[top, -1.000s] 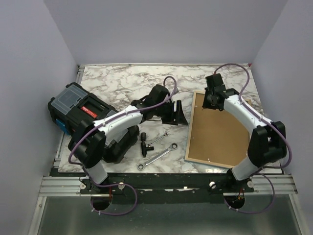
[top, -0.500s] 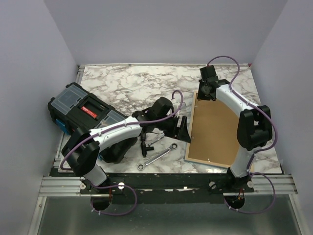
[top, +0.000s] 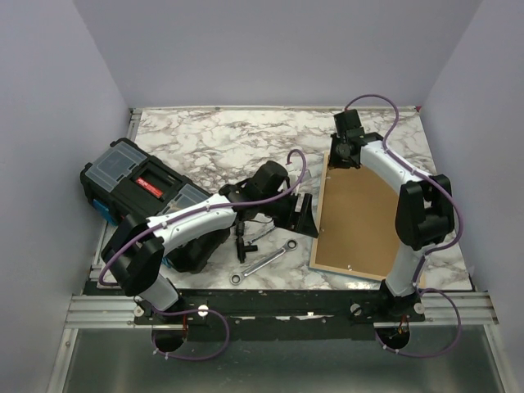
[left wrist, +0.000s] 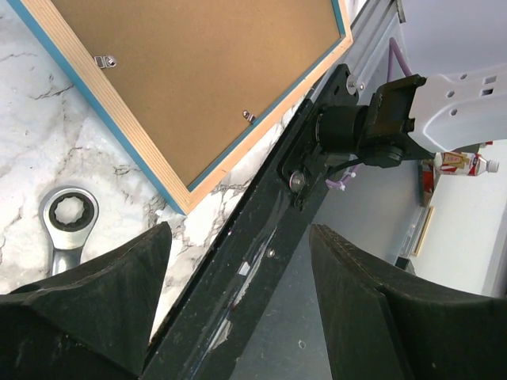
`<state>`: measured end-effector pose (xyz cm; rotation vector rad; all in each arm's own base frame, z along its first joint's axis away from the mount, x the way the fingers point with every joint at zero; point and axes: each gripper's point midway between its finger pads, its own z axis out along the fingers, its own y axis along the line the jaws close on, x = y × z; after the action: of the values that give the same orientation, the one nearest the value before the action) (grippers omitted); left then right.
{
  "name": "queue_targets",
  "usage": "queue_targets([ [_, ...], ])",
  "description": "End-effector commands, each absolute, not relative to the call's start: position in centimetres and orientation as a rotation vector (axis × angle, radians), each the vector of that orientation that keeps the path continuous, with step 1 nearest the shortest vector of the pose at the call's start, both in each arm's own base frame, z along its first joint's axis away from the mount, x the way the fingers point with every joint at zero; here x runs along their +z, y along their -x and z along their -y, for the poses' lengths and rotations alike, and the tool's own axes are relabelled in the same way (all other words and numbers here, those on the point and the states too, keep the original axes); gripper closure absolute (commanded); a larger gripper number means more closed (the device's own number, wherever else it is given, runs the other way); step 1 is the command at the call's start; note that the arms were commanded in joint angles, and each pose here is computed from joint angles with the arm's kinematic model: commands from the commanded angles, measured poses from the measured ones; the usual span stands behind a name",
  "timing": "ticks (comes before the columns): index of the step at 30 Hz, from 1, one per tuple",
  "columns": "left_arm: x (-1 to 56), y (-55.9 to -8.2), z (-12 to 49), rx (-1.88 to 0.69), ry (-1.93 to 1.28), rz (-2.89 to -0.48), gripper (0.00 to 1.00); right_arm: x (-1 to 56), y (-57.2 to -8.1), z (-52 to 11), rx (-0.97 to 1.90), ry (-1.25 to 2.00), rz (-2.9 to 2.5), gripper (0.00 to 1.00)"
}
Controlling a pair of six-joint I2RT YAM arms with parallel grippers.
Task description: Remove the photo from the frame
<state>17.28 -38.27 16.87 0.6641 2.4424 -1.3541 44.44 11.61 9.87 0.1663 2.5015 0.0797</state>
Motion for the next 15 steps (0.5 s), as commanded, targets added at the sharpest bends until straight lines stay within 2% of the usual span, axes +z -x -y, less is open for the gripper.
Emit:
queue_targets([
  [1,18.5,-17.9,38.5,-1.347,-0.675,-2.380,0.28,8.4,-43.6,-11.9,0.096,-0.147,-2.545,0.99],
  [15,18.5,-18.2,38.8,-1.348,-0.671,-2.389,0.28,7.8,-41.4,-12.4,0.104,-0.114,-2.590,0.99],
])
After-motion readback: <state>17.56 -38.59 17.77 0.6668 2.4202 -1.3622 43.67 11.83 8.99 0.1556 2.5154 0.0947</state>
